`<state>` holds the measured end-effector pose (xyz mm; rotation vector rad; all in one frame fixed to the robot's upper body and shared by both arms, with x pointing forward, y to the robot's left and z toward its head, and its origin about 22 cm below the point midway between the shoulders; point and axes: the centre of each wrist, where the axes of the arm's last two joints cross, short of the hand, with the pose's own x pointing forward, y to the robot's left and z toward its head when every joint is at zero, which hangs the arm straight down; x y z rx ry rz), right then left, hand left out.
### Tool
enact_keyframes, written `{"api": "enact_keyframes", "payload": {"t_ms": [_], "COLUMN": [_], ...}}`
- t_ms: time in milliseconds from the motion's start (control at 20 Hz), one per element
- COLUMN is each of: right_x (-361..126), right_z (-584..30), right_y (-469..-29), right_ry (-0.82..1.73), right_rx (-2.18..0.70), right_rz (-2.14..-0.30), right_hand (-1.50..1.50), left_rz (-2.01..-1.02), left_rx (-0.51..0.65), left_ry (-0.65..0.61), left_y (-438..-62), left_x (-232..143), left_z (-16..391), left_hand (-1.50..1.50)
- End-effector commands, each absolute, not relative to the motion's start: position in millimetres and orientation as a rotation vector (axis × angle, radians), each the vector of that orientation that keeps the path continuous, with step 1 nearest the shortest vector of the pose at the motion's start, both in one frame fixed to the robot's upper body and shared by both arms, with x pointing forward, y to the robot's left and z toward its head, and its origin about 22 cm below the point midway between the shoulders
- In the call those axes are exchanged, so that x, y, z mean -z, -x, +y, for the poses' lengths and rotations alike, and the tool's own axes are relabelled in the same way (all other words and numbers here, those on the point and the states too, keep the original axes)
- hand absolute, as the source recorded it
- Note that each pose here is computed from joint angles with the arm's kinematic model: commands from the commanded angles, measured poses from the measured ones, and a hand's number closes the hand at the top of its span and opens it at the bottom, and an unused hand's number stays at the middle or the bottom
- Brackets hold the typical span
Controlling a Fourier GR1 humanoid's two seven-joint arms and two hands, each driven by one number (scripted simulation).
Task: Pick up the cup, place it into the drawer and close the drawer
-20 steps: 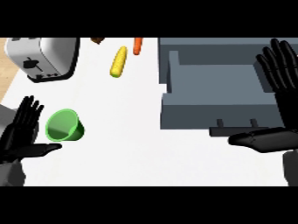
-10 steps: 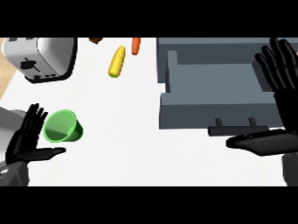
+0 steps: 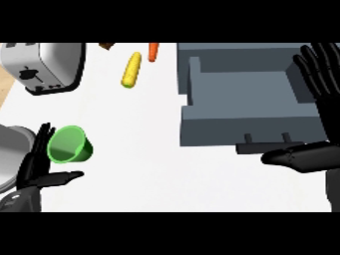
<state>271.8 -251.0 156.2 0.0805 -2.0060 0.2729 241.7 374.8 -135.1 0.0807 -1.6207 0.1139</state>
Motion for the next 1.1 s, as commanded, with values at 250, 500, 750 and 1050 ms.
{"api": "enact_keyframes", "payload": {"t_ms": [250, 500, 750, 1050], "right_x": [-151.7, -160.8, -150.9, -155.2], "right_z": [-263.6, -255.9, -259.9, -269.6], "right_y": [-265.3, -274.8, -273.1, -273.8], "right_ry": [-0.083, -0.086, -0.08, -0.023], "right_rx": [-0.261, -0.276, -0.303, -0.29], "right_rz": [-1.99, -2.006, -1.986, -1.994], "right_hand": [-1.5, -1.5, -1.5, -1.5], "left_rz": [-1.685, -1.714, -1.705, -1.897], "left_rx": [-0.12, -0.1, -0.147, -0.082], "left_ry": [-0.044, 0.023, 0.171, 0.019], "left_y": [-258.2, -250.5, -264.9, -273.3], "left_x": [130.3, 135.7, 130.2, 128.5], "left_z": [364.8, 364.1, 354.7, 340.0], "left_hand": [-1.5, -1.5, -1.5, 1.5]}}
